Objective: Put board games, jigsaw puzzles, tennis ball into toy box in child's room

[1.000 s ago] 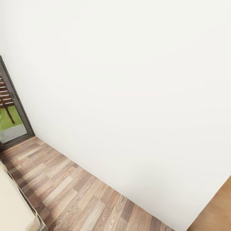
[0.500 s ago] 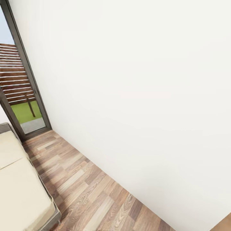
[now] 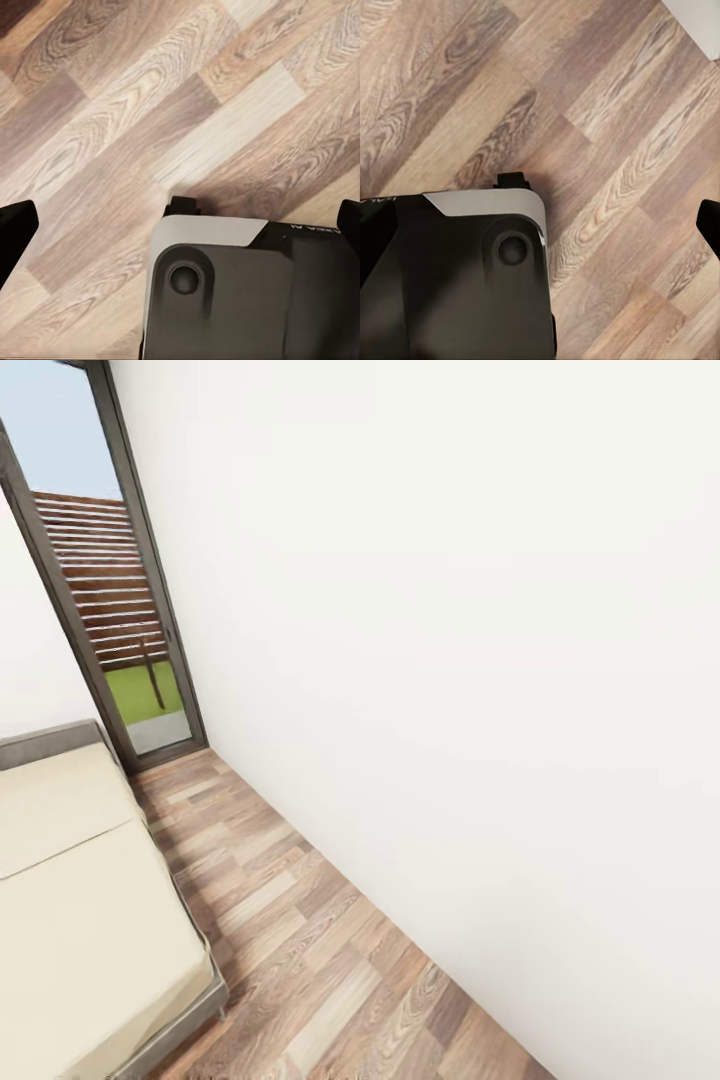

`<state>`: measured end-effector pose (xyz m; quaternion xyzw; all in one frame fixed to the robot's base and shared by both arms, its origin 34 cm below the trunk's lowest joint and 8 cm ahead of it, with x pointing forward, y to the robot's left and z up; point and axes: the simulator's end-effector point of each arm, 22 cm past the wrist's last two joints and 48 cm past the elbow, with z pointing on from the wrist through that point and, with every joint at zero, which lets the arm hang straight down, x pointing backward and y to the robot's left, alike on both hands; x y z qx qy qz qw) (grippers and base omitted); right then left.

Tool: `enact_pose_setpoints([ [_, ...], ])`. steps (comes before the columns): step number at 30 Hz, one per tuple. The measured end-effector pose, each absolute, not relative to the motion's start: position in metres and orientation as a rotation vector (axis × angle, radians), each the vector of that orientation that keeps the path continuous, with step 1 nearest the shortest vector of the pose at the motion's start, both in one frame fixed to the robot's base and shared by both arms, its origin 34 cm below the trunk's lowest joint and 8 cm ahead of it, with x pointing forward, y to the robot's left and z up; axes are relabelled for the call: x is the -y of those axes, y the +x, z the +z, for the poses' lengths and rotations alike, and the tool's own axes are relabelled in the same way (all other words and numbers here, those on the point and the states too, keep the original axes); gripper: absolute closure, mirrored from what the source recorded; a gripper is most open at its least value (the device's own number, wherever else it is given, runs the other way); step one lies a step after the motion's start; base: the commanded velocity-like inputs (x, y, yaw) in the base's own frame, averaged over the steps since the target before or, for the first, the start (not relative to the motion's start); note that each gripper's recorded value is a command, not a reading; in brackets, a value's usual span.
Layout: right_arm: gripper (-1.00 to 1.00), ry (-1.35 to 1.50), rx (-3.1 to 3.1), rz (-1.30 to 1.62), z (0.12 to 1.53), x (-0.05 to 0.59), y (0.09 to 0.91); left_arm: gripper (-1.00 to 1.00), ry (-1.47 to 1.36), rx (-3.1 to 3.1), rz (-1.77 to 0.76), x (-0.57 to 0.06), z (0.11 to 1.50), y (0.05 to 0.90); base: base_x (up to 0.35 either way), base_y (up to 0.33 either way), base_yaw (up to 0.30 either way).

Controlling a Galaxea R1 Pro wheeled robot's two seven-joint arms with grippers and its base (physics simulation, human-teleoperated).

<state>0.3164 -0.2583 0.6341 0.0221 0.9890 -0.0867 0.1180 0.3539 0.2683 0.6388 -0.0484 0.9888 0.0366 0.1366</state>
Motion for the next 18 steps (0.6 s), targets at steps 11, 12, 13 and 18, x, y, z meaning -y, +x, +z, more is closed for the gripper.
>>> enact_pose_setpoints([
  [11,-1.00,0.063,-2.903,-0.255,0.6321,0.2582,0.3128,-1.00,-0.140,-2.872,0.105,-0.2672,0.6365,0.3504,-0.006,0.000,0.268],
  [12,-1.00,0.063,-2.904,-0.255,0.6320,0.2582,0.3125,-1.00,-0.140,-2.872,0.105,-0.2672,0.6363,0.3501,-0.001,0.000,0.268],
  [13,-1.00,0.062,-2.905,-0.255,0.6318,0.2582,0.3120,-1.00,-0.139,-2.873,0.106,-0.2673,0.6362,0.3500,0.000,0.000,0.268],
  [18,-1.00,0.060,-2.909,-0.255,0.6309,0.2580,0.3103,-1.00,-0.140,-2.877,0.107,-0.2674,0.6352,0.3485,0.000,0.000,0.268],
])
